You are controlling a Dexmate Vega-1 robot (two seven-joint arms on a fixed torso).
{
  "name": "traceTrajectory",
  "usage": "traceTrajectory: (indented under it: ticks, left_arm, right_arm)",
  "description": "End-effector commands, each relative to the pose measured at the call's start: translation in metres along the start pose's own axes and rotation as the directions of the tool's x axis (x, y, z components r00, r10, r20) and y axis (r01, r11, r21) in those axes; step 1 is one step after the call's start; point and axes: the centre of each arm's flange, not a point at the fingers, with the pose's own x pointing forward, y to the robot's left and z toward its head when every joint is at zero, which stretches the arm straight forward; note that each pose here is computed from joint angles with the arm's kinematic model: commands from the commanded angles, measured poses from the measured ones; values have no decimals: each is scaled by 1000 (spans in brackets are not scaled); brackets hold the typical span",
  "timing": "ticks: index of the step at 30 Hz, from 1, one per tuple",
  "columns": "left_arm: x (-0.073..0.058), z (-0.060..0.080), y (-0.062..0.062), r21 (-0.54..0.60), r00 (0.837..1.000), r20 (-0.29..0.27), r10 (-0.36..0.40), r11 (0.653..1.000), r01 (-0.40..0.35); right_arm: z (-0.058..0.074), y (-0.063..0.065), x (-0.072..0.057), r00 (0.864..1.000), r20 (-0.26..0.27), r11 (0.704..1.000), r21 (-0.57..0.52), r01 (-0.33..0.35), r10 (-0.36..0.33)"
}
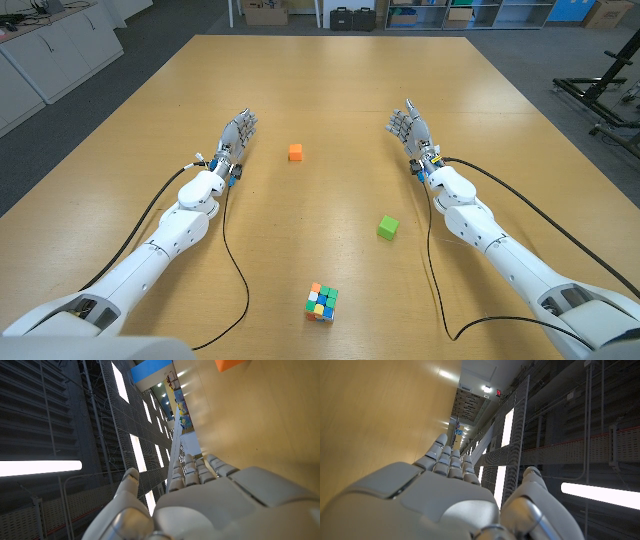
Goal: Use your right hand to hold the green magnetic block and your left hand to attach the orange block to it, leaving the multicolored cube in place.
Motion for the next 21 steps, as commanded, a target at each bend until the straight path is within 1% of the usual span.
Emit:
traceTrajectory:
  ticks: [1, 3, 6, 10, 12, 15, 16, 18, 21]
  left_arm:
    - [-11, -1, -2, -4, 1000, -8, 13, 1000, -13]
    - [-15, 0, -5, -4, 1000, -2, 14, 1000, -14]
    - [-19, 0, -9, -9, 1000, 5, 18, 1000, -18]
    - [-20, 1, -13, -16, 1000, 8, 26, 1000, -26]
    - [-19, 1, -13, -13, 999, 8, 37, 999, -37]
    - [-18, 2, -12, -3, 999, 7, 34, 999, -34]
    - [-17, 3, -11, 3, 1000, 14, 20, 1000, -20]
    - [-16, 5, -10, 14, 1000, 17, -4, 1000, 3]
    - [-18, 7, -8, 12, 1000, 22, -14, 1000, 14]
  right_arm:
    - [4, 6, -13, 1000, 13, 1000, -12, -17, 17]
    - [3, 5, -15, 999, 3, 999, -20, -33, 33]
    - [0, 2, -20, 998, -6, 998, -3, -66, 66]
    - [-1, -3, -28, 997, -3, 997, -8, -75, 75]
    - [2, -5, -30, 997, 6, 997, -12, -75, 75]
    - [9, -5, -34, 997, 20, 997, -41, -67, 68]
    - [13, -3, -36, 998, 27, 997, -56, -61, 62]
    - [16, 0, -38, 997, 35, 996, -58, -61, 63]
    - [20, 5, -42, 997, 40, 996, -69, -60, 63]
